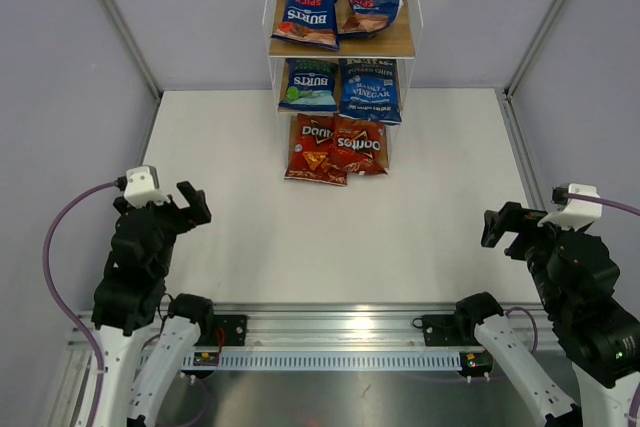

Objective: Place and organize the chips bags onto the shelf

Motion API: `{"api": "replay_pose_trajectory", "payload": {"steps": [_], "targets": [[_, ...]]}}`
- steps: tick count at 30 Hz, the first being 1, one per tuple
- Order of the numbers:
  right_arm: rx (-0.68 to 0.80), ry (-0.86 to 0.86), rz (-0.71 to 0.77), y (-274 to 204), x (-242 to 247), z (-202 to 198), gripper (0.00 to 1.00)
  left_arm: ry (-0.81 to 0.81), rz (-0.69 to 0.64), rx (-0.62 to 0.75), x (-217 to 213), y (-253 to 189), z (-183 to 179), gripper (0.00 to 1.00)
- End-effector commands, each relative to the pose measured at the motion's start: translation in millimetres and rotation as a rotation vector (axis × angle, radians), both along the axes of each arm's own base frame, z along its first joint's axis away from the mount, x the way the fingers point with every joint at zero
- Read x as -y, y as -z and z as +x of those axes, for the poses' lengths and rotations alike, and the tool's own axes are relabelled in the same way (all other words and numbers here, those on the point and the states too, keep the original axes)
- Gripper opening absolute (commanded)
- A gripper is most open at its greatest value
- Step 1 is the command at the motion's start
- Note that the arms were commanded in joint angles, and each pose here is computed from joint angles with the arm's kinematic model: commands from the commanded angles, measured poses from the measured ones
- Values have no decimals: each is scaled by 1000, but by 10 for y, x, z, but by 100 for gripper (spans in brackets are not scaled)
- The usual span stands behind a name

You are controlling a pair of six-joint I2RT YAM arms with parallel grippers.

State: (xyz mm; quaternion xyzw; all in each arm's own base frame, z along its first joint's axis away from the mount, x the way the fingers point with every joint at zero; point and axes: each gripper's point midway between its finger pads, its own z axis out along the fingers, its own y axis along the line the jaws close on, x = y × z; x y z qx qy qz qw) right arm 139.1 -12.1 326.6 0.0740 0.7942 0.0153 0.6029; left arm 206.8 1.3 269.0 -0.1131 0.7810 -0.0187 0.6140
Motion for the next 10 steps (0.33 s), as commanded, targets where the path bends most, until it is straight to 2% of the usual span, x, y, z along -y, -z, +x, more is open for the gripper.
{"api": "replay_pose_trajectory", "payload": {"steps": [1, 10], "targets": [[12, 30, 3, -46, 30, 51, 100, 56, 3, 50, 87, -114, 45, 99], [1, 25, 6, -26, 8, 78, 100, 44, 8, 54, 63, -115, 27, 99]]}}
